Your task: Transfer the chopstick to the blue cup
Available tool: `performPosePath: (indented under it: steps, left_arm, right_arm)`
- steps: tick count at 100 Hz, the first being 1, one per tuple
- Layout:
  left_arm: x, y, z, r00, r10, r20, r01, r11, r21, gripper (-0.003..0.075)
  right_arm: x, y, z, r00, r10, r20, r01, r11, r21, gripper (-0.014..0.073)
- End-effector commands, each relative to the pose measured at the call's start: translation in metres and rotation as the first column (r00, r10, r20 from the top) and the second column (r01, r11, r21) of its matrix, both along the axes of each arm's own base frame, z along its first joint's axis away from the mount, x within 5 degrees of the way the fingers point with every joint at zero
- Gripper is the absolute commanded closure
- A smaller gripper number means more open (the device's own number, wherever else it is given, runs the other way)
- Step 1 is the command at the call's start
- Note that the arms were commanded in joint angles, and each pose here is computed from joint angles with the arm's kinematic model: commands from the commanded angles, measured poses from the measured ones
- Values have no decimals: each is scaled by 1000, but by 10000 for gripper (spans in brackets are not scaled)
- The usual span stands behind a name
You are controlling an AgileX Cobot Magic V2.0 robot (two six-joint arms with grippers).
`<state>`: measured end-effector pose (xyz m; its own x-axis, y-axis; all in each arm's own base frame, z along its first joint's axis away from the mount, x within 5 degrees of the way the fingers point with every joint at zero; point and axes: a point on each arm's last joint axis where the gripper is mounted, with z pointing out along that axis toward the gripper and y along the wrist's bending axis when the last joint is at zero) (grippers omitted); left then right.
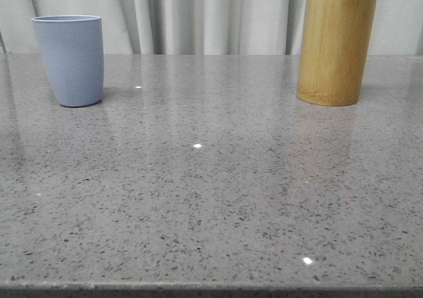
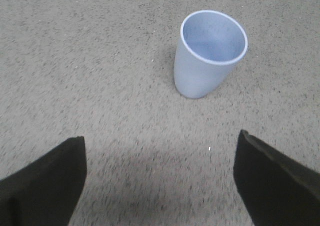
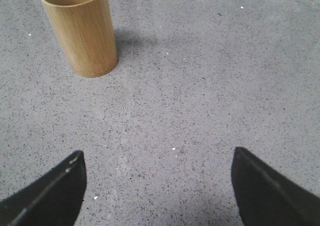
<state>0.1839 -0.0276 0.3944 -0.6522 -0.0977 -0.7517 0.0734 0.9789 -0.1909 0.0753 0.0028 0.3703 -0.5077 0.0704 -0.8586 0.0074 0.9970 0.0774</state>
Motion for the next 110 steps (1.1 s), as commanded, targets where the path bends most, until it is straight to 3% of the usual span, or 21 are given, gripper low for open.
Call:
performPosePath:
  steps: [1,40,110]
  left_arm:
    - [27,-4,17,996,2,87,1,999,-36,135]
    - [116,-18,7,1000,-23,10,24,996,-82,136]
    - [172,-40,-52,993,-50,-105,41,995,-86,155]
  right_arm:
    - [4,0,14,996,-1,92,1,1000,2,1]
    - [4,0,14,996,-1,92,1,1000,2,1]
    - [4,0,15,994,-1,107,0,1000,3,1]
